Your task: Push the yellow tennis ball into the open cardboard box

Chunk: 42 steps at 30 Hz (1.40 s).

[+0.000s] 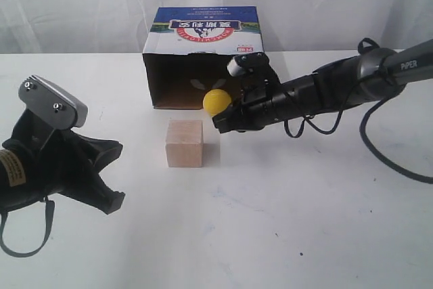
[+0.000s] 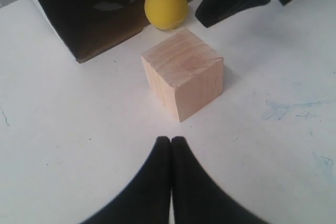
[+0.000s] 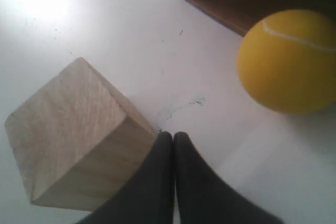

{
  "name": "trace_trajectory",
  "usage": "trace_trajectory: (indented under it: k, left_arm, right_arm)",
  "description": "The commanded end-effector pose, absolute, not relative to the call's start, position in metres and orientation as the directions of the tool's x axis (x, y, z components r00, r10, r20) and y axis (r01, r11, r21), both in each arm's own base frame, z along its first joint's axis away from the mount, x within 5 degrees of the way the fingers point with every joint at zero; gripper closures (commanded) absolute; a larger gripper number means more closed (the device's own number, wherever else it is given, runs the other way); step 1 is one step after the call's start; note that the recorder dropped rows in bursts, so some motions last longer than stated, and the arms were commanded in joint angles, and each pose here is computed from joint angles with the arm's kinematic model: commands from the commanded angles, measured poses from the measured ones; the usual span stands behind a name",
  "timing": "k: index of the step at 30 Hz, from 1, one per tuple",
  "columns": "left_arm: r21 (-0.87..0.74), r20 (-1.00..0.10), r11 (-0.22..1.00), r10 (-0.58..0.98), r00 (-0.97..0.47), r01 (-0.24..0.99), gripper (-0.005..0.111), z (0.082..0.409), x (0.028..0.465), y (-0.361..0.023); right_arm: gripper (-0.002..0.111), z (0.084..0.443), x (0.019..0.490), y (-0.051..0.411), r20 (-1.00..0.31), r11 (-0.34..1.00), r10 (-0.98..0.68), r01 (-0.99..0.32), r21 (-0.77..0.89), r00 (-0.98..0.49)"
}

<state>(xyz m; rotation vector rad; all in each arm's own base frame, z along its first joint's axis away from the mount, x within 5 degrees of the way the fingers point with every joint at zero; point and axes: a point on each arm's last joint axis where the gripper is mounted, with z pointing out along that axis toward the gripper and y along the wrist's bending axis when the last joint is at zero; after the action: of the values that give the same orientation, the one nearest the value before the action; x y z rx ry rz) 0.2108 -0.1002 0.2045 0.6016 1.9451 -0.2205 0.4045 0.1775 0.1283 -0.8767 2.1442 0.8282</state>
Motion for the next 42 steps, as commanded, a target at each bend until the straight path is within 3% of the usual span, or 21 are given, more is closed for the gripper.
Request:
trace_trajectory:
  k: [1,7,11,24,30,37,42]
  left_arm:
    - [0.113,-0.896,0.857,0.307,-0.321,0.503,0.107,0.208,0.206,-0.099]
    - [0.114,-0.898,0.857,0.305,-0.316,0.502,0.107,0.210,0.205,-0.099]
    - [0.114,-0.897,0.857,0.306,-0.318,0.502,0.107,0.210,0.205,-0.098]
    - [0.118,-0.863,0.855,0.340,-0.373,0.505,0.107,0.204,0.203,-0.096]
    - [0.057,-0.891,0.917,0.225,-0.394,0.395,0.107,0.211,0.203,-0.089]
    - [-0.037,-0.978,0.993,-0.013,-0.210,0.111,0.107,0.241,0.178,-0.052]
    - [-0.080,-0.993,0.989,-0.069,-0.095,0.122,0.107,0.261,0.142,-0.036]
  right_arm:
    - [0.108,0.113,0.419,0.176,-0.765,0.614,-0.312,-0.734,0.291,-0.564]
    - [0.108,0.123,0.452,0.181,-0.817,0.662,-0.264,-0.712,0.234,-0.513]
    - [0.108,0.138,0.448,0.188,-0.820,0.596,-0.211,-0.735,0.323,-0.531]
    - [0.108,0.149,0.441,0.183,-0.742,0.653,-0.180,-0.643,0.401,-0.645]
    - [0.108,0.181,0.390,0.155,-0.721,0.764,-0.174,-0.554,0.332,-0.671]
    - [0.108,0.226,0.290,0.102,-0.783,0.904,-0.137,-0.399,0.151,-0.606]
    - [0.108,0.258,0.224,0.063,-0.887,0.971,-0.069,-0.235,0.045,-0.456]
